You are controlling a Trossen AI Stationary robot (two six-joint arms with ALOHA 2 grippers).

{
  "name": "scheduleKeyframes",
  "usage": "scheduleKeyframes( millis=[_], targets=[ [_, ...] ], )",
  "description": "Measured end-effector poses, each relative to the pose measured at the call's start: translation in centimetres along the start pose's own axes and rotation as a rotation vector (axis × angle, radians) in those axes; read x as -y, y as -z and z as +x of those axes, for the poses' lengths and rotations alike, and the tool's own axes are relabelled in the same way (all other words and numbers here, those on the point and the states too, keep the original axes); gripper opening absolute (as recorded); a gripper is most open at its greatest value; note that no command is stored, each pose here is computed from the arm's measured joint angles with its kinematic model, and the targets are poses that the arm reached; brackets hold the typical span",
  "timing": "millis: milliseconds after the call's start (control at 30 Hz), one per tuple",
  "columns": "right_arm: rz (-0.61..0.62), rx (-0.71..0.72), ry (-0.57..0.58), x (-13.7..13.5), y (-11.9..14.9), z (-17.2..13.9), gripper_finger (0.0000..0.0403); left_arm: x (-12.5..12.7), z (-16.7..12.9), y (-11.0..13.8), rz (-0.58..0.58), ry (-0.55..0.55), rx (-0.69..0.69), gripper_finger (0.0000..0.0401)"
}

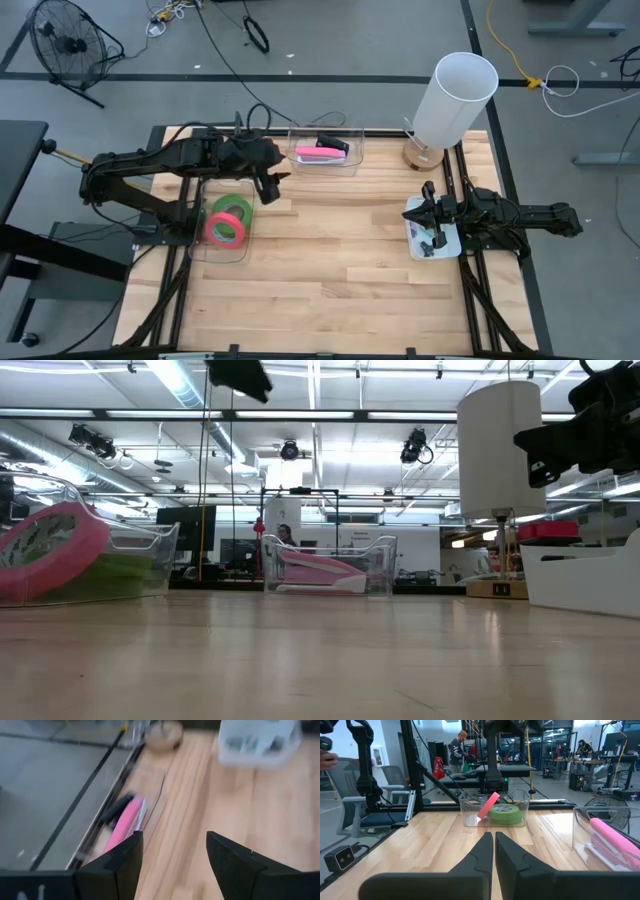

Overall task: Pick and place Stapler, Stapler remover, tape
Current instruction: Return to Home Position

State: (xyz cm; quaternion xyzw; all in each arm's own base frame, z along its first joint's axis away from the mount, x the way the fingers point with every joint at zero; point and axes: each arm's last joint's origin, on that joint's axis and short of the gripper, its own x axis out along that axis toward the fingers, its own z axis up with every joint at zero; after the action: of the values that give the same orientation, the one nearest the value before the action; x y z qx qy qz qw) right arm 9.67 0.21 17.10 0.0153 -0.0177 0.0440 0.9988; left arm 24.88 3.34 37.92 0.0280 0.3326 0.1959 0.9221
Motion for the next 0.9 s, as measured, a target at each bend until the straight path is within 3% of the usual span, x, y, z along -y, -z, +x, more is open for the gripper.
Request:
scheduleKeyframes(
  millis=[233,467,700,900],
  targets=[
    [0.001,0.000,0.000,0.0,0.0,0.0,0.0023,0.1,-0.3,-2.3,-0.093,0.046,0.228,0.0220],
    [0.000,0.000,0.000,0.0,0.0,0.0,0.0023,0.4,-0.6,-3.3,-0.115,0.124,0.343,0.0220],
    [-0.002,0.000,0.000,0.0,0.0,0.0,0.0023,1.3,0.0,-2.2,-0.153,0.157,0.415,0.0220],
    [-0.002,0.000,0.000,0.0,0.0,0.0,0.0023,1.8,0.2,0.5,-0.185,0.186,0.471,0.0220]
  ],
)
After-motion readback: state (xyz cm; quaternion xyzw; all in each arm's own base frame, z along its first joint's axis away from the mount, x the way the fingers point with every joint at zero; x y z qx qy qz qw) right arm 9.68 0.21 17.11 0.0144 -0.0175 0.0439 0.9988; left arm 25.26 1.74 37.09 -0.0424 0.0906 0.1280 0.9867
